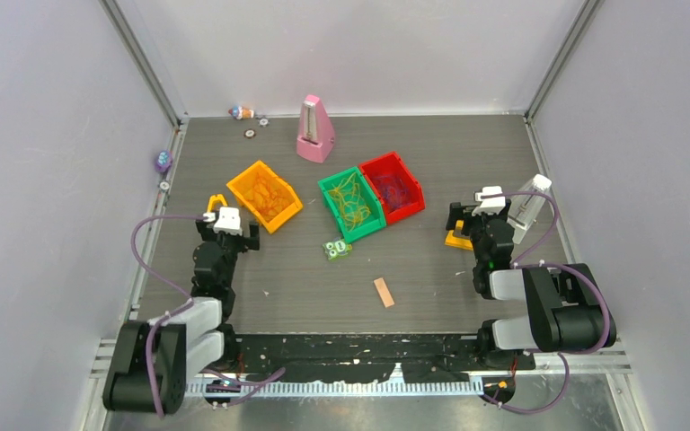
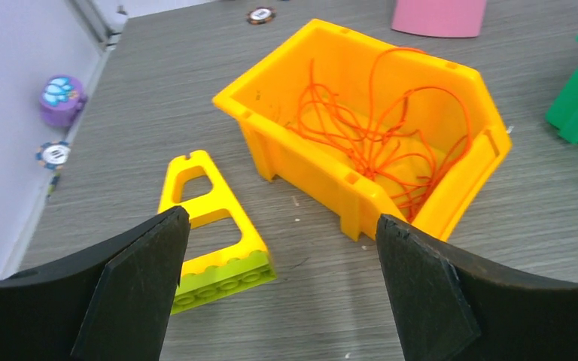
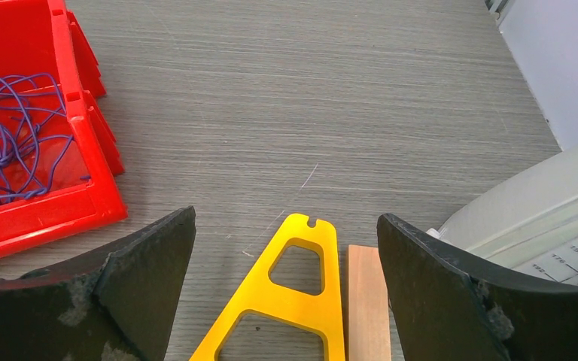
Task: Untangle the cables
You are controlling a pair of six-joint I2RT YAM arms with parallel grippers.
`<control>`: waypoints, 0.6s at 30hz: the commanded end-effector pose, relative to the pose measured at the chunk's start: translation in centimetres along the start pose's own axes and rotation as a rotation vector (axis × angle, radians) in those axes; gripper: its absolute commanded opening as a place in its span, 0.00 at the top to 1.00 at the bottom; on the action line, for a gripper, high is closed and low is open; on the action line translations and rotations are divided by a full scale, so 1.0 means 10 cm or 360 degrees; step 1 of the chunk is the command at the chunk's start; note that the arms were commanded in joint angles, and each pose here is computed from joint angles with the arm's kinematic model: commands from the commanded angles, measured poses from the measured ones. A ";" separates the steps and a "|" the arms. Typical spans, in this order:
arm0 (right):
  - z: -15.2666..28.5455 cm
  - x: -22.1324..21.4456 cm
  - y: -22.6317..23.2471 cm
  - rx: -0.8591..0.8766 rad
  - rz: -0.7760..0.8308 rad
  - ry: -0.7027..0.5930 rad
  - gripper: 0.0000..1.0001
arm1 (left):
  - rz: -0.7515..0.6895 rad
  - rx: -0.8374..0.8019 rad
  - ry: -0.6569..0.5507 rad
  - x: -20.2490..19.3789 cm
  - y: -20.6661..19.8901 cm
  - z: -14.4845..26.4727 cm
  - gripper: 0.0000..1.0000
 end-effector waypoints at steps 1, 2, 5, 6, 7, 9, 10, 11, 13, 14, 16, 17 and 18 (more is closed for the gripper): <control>-0.06 0.19 -0.03 -0.0016 0.0005 -0.0123 0.05 | 0.0025 -0.0167 -0.0325 0.21 -0.12 -0.07 0.05; -0.06 0.19 -0.03 -0.0018 0.0006 -0.0121 0.05 | 0.0051 -0.0116 -0.0374 0.22 -0.09 -0.10 0.04; -0.06 0.19 -0.03 -0.0018 0.0005 -0.0121 0.05 | 0.0164 0.0136 -0.0144 0.11 0.08 -0.21 0.01; -0.06 0.19 -0.03 -0.0017 0.0005 -0.0122 0.05 | 0.0167 0.0160 -0.0065 0.13 0.09 -0.30 0.01; -0.06 0.19 -0.03 -0.0018 0.0003 -0.0121 0.05 | 0.0157 0.0169 -0.0013 0.14 0.10 -0.40 0.01; -0.06 0.19 -0.03 -0.0021 0.0004 -0.0122 0.05 | 0.0156 0.0131 -0.0122 0.18 0.08 -0.34 0.00; -0.06 0.18 -0.03 -0.0022 0.0004 -0.0119 0.05 | 0.0144 0.0096 -0.0158 0.18 0.05 -0.29 0.00; -0.06 0.18 -0.03 -0.0022 0.0005 -0.0116 0.05 | 0.0131 0.0068 -0.0180 0.17 0.04 -0.26 0.01; -0.06 0.18 -0.04 -0.0028 0.0003 -0.0116 0.05 | 0.0114 0.0040 -0.0154 0.17 0.01 -0.31 0.00; -0.06 0.18 -0.04 -0.0027 0.0002 -0.0116 0.05 | 0.0112 0.0042 -0.0113 0.22 0.02 -0.39 0.00; -0.07 0.19 -0.04 -0.0030 0.0002 -0.0118 0.05 | 0.0112 0.0024 0.0003 0.14 0.00 -0.41 0.00; -0.07 0.18 -0.04 -0.0030 0.0001 -0.0115 0.05 | 0.0115 0.0027 -0.0056 0.18 0.01 -0.41 0.00; -0.07 0.18 -0.04 -0.0032 0.0001 -0.0114 0.05 | 0.0107 0.0024 -0.0065 0.18 0.01 -0.42 0.01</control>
Point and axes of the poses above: each gripper's point midway between its finger pads, its own z axis back along the fingers, its own y axis along the line the jaws close on, x = y × z, the point moved 5 cm from there along z, back along the fingers, and after that the axes turned 8 degrees about z, right-handed, at the moved point
